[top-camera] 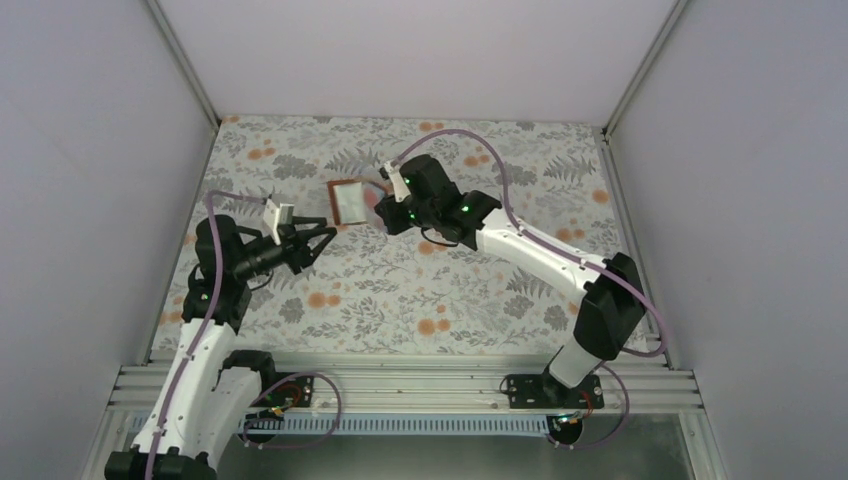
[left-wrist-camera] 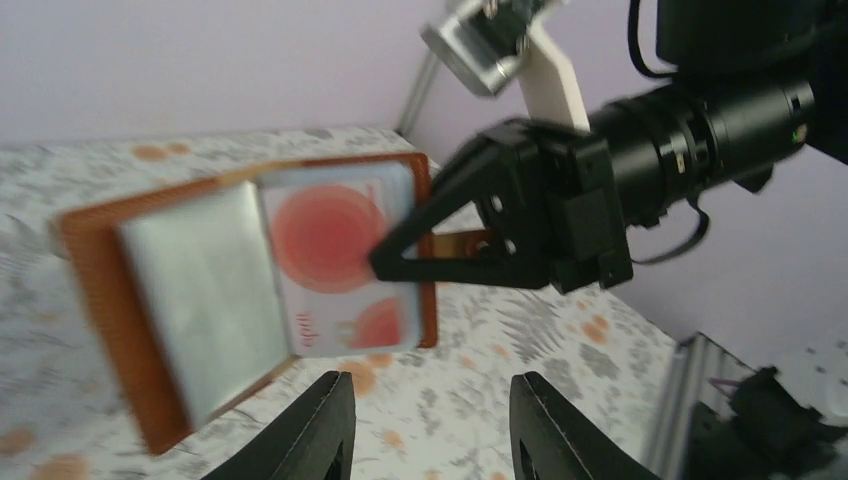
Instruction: Take the credit cards out of the card holder
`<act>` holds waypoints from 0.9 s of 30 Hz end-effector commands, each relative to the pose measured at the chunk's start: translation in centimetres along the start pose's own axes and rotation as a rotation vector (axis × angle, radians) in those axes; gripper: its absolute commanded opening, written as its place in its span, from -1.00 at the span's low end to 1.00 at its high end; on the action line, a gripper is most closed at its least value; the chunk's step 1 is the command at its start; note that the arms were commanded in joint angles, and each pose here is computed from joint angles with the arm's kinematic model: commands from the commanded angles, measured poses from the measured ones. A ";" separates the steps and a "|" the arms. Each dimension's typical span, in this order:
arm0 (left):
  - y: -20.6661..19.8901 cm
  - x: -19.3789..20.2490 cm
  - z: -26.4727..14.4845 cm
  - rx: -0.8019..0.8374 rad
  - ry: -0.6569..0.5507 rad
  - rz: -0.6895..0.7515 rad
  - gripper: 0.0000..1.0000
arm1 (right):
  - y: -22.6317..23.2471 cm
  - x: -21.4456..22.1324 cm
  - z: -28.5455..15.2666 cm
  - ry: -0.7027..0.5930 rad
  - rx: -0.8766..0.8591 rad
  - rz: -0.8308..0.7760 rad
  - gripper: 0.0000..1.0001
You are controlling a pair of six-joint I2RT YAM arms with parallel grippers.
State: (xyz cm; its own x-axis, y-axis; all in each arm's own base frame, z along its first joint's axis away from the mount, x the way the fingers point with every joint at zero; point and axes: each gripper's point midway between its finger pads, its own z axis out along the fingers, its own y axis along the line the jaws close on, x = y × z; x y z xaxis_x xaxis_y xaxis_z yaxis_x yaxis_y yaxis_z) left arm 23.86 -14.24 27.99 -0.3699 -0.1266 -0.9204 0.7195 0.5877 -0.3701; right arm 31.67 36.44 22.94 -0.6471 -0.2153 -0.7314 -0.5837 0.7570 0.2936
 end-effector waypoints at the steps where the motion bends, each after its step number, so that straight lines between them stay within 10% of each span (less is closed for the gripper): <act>1: -1.9 0.9 0.4 0.126 0.012 -0.033 -0.21 | 4.9 -2.1 -0.7 -0.039 -0.230 -0.131 -0.92; 27: -1.4 -0.2 -0.5 0.090 0.005 0.084 -0.29 | 13.6 0.3 -8.4 -0.132 -0.798 -0.511 -0.92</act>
State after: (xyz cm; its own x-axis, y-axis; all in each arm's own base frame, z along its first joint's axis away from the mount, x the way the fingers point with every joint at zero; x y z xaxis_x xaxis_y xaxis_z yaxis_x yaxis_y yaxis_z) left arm 22.97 -14.47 27.14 -0.3768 -0.0911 -0.9218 0.7567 0.5436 -0.3630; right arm 23.03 41.48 28.57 -0.3125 -0.3554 -0.8809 -0.9498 0.1332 0.2832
